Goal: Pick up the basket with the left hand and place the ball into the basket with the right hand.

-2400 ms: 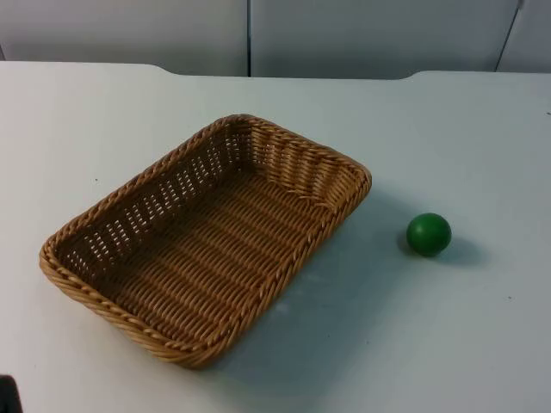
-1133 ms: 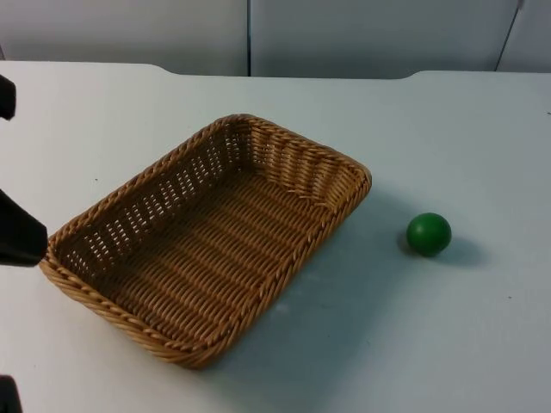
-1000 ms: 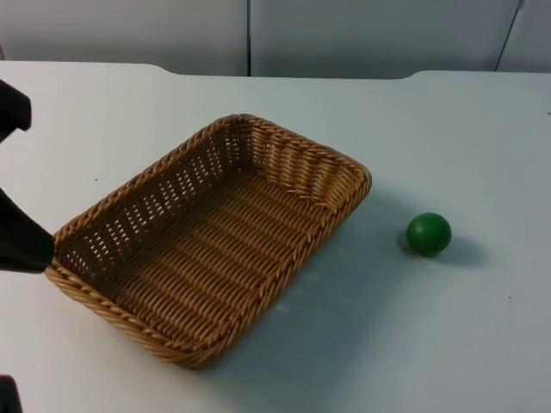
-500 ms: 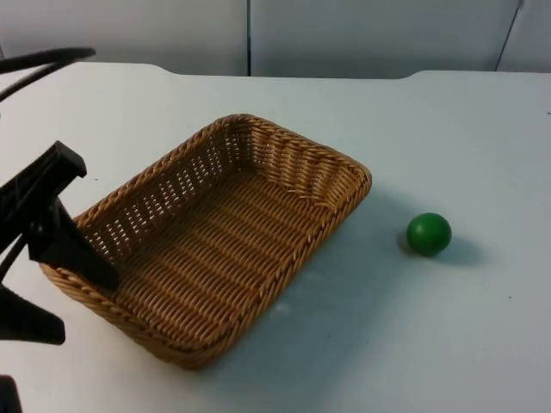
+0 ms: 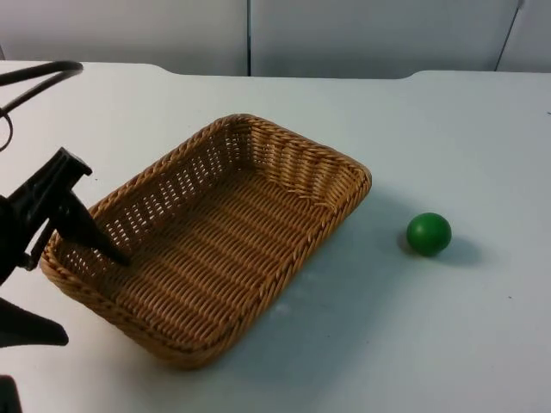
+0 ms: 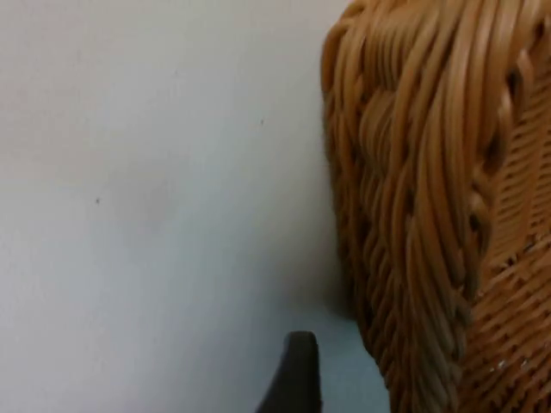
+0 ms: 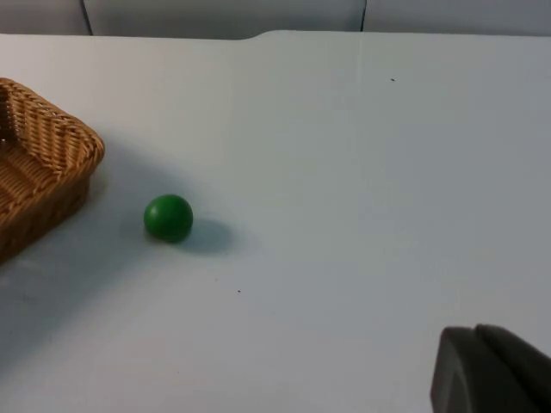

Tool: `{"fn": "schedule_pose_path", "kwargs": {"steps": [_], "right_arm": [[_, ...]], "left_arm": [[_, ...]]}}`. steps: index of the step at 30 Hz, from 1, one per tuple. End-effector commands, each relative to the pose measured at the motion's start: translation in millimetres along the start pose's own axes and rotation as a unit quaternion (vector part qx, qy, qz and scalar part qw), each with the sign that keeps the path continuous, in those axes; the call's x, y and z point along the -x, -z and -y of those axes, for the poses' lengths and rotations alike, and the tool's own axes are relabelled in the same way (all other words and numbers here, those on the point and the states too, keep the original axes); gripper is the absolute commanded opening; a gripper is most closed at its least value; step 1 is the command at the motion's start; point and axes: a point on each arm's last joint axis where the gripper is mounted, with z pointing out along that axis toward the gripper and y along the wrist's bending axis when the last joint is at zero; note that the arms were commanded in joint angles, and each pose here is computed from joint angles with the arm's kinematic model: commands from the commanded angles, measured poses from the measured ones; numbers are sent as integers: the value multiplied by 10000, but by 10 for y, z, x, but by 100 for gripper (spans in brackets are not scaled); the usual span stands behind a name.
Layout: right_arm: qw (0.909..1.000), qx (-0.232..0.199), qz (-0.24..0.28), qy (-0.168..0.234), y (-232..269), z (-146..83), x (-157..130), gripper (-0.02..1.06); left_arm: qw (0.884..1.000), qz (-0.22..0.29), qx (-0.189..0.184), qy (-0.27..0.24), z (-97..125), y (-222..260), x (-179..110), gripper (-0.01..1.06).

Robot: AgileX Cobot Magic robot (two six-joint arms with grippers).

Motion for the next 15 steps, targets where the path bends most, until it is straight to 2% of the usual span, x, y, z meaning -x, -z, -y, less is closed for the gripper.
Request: {"fn": "schedule_pose_path", "kwargs": {"steps": [1, 6, 15], "right_arm": [[10000, 11, 11, 4, -9, 0, -12, 0], [10000, 11, 11, 4, -9, 0, -12, 0], [10000, 11, 11, 4, -9, 0, -12, 0]], "left_arm": [[9998, 136, -44, 132, 2, -24, 22, 73], [9990, 365, 120, 242, -49, -81, 94, 73], [9988, 334, 253, 254, -82, -200, 175, 73]]}}
